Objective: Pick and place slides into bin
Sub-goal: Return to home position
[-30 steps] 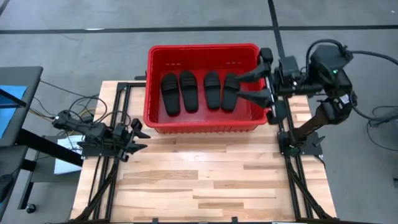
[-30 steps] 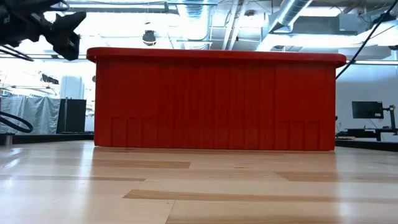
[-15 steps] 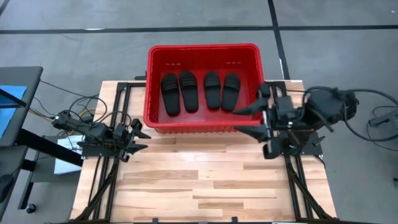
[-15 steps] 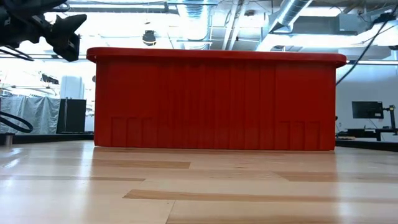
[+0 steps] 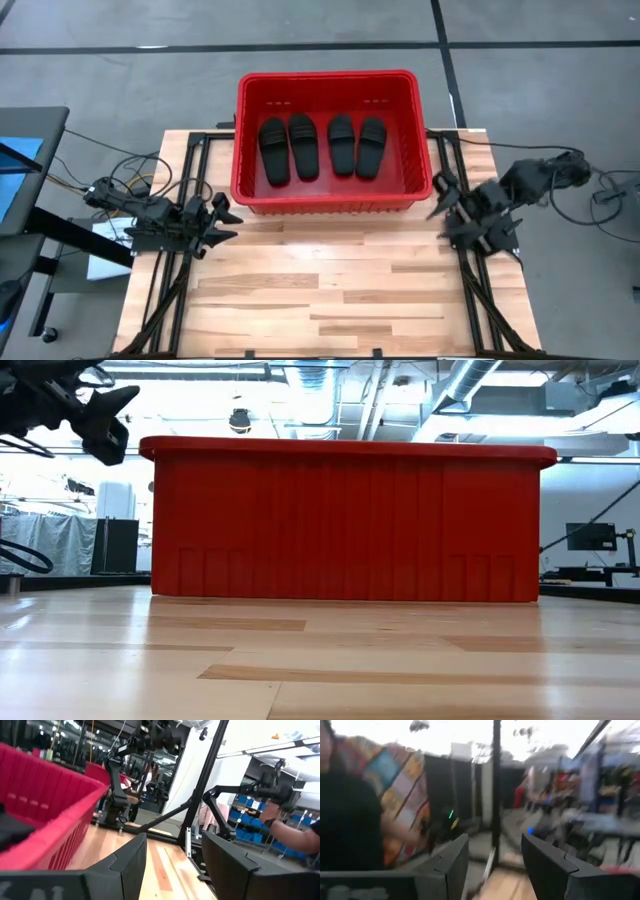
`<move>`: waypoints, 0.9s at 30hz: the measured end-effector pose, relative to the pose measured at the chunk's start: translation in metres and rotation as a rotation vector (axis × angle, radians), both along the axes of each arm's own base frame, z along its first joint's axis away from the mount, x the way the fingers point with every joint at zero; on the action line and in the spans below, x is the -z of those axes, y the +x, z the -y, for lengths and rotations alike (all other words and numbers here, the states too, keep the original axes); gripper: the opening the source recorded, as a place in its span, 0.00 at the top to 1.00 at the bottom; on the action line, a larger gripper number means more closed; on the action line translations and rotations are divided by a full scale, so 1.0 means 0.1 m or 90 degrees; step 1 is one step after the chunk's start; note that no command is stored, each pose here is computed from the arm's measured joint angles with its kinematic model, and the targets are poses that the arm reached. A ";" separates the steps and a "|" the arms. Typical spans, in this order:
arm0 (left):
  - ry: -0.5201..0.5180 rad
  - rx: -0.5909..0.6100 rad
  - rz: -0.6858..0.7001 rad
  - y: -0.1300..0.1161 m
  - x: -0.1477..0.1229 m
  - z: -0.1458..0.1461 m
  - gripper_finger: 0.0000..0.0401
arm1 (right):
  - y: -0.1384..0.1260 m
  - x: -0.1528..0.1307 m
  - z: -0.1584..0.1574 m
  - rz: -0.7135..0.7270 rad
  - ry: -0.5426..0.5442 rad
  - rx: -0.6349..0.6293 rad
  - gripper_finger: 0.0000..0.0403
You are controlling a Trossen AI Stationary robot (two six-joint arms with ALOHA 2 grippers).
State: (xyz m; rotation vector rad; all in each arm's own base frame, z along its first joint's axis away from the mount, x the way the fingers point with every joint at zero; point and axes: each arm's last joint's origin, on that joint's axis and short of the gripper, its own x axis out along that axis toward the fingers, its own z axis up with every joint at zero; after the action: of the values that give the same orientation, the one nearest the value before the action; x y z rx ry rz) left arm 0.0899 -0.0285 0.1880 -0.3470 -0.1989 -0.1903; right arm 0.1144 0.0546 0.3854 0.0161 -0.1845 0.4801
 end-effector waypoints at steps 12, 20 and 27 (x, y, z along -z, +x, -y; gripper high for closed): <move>0.015 -0.004 -0.099 0.02 0.15 0.01 0.55 | -0.24 0.83 0.16 -0.106 -0.056 0.026 0.57; -0.008 0.004 -0.104 0.02 0.15 0.01 0.55 | -0.52 1.15 0.27 -0.034 -0.002 0.017 0.57; 0.016 0.000 -0.101 0.02 0.16 0.01 0.55 | -0.45 1.57 0.24 -0.086 0.018 0.012 0.57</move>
State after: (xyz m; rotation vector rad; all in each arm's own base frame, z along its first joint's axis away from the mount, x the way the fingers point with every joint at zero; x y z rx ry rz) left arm 0.0923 -0.0293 0.1724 -0.3352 -0.0394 -0.1642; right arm 0.0692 0.0309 0.2286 0.0746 -0.0588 0.4556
